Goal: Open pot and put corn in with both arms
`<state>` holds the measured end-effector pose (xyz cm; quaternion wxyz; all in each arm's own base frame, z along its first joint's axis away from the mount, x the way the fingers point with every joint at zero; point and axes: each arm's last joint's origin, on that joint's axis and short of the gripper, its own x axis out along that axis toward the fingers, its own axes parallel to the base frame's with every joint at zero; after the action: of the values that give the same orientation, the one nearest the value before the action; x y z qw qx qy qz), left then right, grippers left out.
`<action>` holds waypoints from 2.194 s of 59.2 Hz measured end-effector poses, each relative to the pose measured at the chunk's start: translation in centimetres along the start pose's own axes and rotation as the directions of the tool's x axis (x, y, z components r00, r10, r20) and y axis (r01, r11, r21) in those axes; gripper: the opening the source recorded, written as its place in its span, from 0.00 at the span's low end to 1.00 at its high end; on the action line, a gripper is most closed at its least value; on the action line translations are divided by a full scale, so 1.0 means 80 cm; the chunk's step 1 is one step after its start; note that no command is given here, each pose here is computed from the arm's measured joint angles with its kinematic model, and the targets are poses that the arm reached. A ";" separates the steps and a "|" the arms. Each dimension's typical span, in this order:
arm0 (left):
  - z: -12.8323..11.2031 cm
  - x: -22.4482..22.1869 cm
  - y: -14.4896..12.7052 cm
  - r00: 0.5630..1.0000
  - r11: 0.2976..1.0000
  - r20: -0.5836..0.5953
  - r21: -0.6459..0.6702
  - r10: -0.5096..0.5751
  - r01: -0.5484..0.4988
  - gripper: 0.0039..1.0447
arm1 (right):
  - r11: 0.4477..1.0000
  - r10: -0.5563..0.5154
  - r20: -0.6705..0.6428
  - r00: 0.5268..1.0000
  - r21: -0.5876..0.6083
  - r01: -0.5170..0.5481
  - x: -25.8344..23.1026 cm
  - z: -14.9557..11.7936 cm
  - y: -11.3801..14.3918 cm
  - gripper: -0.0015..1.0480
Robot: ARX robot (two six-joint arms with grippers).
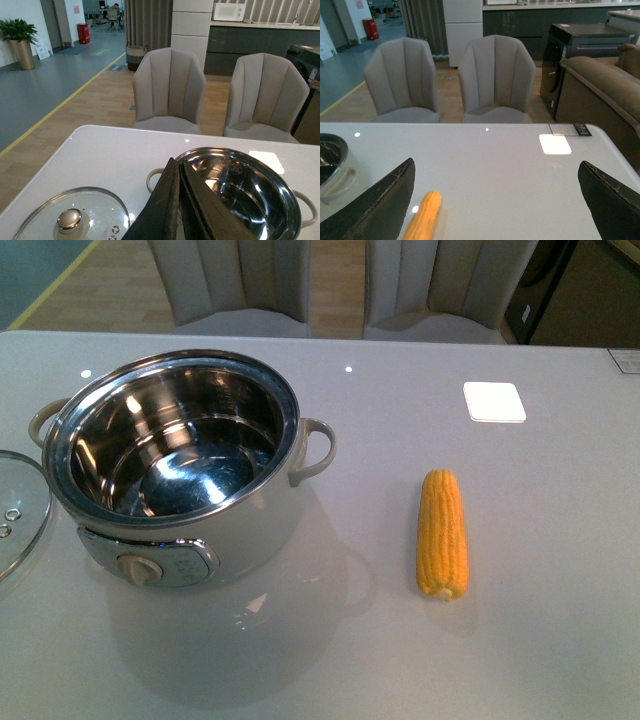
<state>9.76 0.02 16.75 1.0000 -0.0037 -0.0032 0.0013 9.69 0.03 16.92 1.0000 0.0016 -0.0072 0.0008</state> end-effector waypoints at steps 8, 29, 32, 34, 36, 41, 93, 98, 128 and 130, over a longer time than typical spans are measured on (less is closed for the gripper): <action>0.000 0.000 0.000 1.000 1.000 0.001 0.000 0.000 0.000 0.03 | 1.000 0.000 0.000 1.000 0.000 0.000 0.000 0.000 0.000 0.91; 0.000 0.000 0.000 1.000 1.000 0.002 0.000 0.000 0.000 0.54 | 1.000 0.000 0.000 1.000 0.000 0.000 0.000 0.000 0.000 0.91; 0.000 0.000 0.000 1.000 1.000 0.002 0.000 0.000 0.000 0.65 | 1.000 0.000 0.000 1.000 0.000 0.000 0.000 0.000 0.000 0.91; 0.000 0.000 0.000 1.000 1.000 0.002 0.000 0.000 0.000 0.70 | 1.000 0.006 -0.022 1.000 0.008 -0.005 0.000 -0.001 0.000 0.91; 0.000 0.000 0.000 1.000 1.000 0.002 0.000 0.000 0.000 0.75 | 0.998 0.028 -0.167 0.985 0.068 -0.017 0.001 -0.001 0.001 0.91; 0.000 0.000 0.000 1.000 1.000 0.002 0.000 -0.001 0.001 0.90 | 0.984 0.032 -0.481 0.876 0.167 0.055 0.004 -0.005 0.002 0.91; 0.000 0.000 0.000 1.000 1.000 0.002 0.002 0.000 0.000 0.93 | 0.995 0.103 -0.723 0.683 0.065 -0.081 0.208 -0.125 0.091 0.91; 0.000 0.000 0.000 1.000 1.000 0.002 0.002 0.000 0.000 0.93 | 0.994 0.103 -0.739 0.666 0.057 -0.091 0.221 -0.141 0.098 0.91; 0.000 0.000 0.000 1.000 1.000 0.002 0.002 0.000 0.000 0.93 | 0.991 0.106 -0.804 0.585 0.039 -0.126 0.261 -0.198 0.142 0.91; 0.000 0.000 0.000 1.000 1.000 0.002 0.002 0.000 0.000 0.93 | 0.992 0.103 -0.809 0.579 0.038 -0.123 0.263 -0.202 0.146 0.91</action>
<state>9.73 0.02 16.75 1.0000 -0.0026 -0.0041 0.0013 30.98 11.78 1.14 0.8916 -0.0105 0.4481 0.0648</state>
